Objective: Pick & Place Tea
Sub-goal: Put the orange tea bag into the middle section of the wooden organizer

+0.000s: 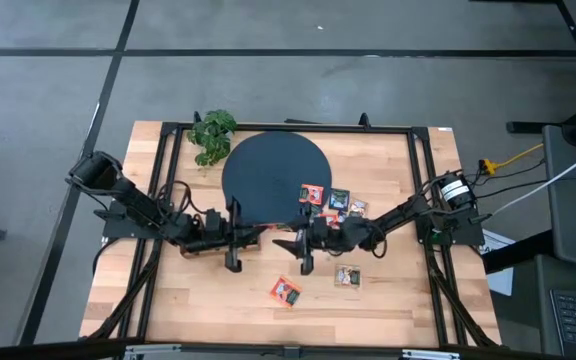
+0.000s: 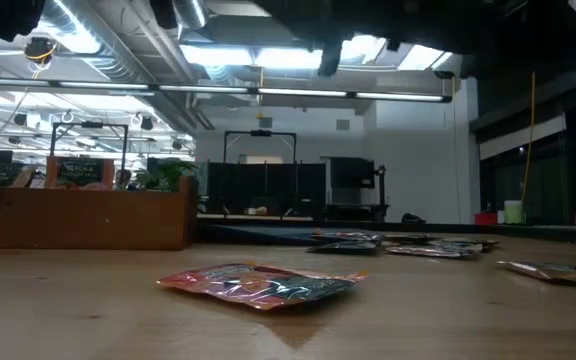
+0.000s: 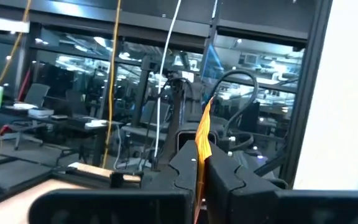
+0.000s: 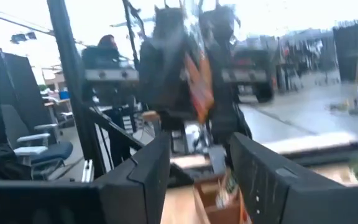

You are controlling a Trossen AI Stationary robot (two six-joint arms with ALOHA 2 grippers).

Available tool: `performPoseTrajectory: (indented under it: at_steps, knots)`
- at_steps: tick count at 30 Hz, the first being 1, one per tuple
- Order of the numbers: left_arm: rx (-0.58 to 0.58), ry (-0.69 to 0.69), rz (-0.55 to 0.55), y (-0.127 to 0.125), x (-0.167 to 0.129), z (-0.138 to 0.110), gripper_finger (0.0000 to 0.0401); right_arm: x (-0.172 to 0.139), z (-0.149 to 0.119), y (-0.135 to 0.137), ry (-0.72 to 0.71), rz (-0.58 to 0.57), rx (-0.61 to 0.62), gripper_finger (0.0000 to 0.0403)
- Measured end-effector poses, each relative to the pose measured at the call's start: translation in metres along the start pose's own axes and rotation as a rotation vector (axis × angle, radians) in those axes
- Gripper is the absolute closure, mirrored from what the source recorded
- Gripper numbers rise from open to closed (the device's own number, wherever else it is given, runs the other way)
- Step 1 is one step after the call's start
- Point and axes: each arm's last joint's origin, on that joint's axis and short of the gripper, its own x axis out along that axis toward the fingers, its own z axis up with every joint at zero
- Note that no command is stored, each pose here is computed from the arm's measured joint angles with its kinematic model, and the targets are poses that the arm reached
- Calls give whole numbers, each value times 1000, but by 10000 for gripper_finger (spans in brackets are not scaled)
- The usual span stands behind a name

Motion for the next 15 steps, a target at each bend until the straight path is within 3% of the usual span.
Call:
performPoseTrajectory:
  at_steps: [9, 15]
  knots:
    - [9, -8, -31, 4, 4, 0, 394, 12, 14, 5, -66, 35, -83, 239]
    - [10, -8, -34, 5, 4, 0, 394, 13, 15, 6, -68, 34, -86, 314]
